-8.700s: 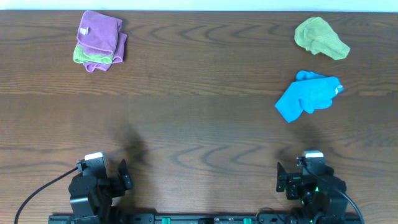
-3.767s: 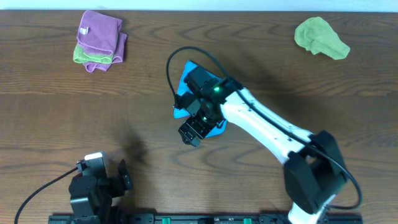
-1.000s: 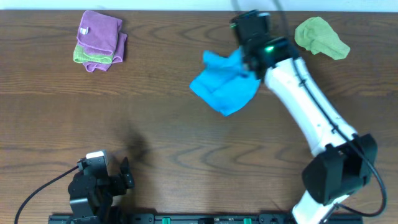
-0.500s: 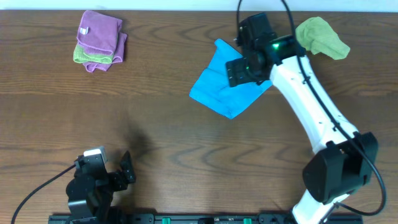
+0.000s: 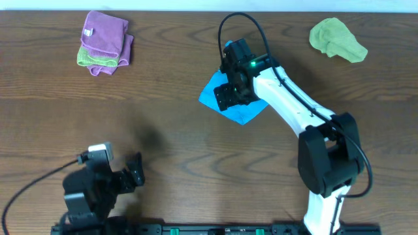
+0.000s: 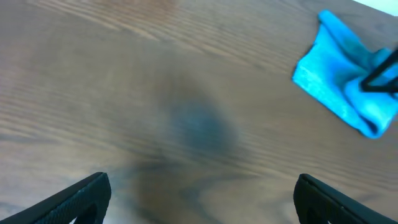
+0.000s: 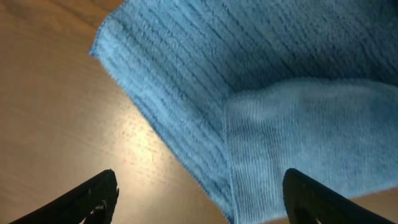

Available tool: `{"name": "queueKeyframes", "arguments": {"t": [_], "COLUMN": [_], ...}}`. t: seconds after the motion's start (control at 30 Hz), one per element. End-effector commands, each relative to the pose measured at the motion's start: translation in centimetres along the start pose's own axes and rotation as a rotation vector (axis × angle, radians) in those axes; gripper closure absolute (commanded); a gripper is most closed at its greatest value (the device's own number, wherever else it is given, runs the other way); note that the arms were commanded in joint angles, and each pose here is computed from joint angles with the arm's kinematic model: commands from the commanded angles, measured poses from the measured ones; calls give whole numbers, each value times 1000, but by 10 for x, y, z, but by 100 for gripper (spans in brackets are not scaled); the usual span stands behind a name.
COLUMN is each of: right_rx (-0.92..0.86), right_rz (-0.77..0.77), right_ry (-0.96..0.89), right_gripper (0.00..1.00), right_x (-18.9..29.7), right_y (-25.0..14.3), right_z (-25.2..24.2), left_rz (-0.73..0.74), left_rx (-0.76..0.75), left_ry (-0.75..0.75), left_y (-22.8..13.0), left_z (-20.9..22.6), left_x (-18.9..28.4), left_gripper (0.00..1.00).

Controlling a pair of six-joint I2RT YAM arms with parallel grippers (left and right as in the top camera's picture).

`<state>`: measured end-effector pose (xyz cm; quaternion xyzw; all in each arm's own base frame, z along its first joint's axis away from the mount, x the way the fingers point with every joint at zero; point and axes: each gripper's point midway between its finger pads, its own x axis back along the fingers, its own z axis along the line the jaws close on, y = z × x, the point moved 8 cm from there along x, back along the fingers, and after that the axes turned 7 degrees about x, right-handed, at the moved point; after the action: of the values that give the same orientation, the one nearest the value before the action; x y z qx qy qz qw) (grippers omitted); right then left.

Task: Fold the cloth
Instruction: 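Move the left gripper to the blue cloth's left corner and grasp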

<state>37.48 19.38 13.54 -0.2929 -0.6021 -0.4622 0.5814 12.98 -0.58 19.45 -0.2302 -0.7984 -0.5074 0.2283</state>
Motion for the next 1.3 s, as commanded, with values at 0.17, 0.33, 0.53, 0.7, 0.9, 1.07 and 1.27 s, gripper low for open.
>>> {"name": "queueKeyframes", "arguments": {"t": [0.17,0.33,0.53,0.7,0.9,1.07,1.27], "right_rx": [-41,-42,-56,-65,-73,-79,-79], "right_rz": [-12,-12,32,41,34,27,21], "right_ry": [-65,-102,-105,-121,-133,-158,-177], "right_gripper": [22,27,27,30,37,40,50], "right_x": [-17,-24,-44,-55,-60,-59,-59], "right_y": [6,7,3,2,4,5,6], "right_z": [-6,-11,-13,-16,-18,-20,-22], "left_rz": [174,262,338,339,344,346,345], "left_rx": [40,69,104,102,106,106,106], "left_ry": [-119,-214,-302,-360,-358,-358,-357], "left_y": [49,71,76,79,79,79,79], "left_z": [-32,-47,-54,-59,-58,-58,-58], "left_x": [-5,-17,-31,-34,-36,-37,-37], "left_gripper": [5,5,5,5,5,5,5]}}
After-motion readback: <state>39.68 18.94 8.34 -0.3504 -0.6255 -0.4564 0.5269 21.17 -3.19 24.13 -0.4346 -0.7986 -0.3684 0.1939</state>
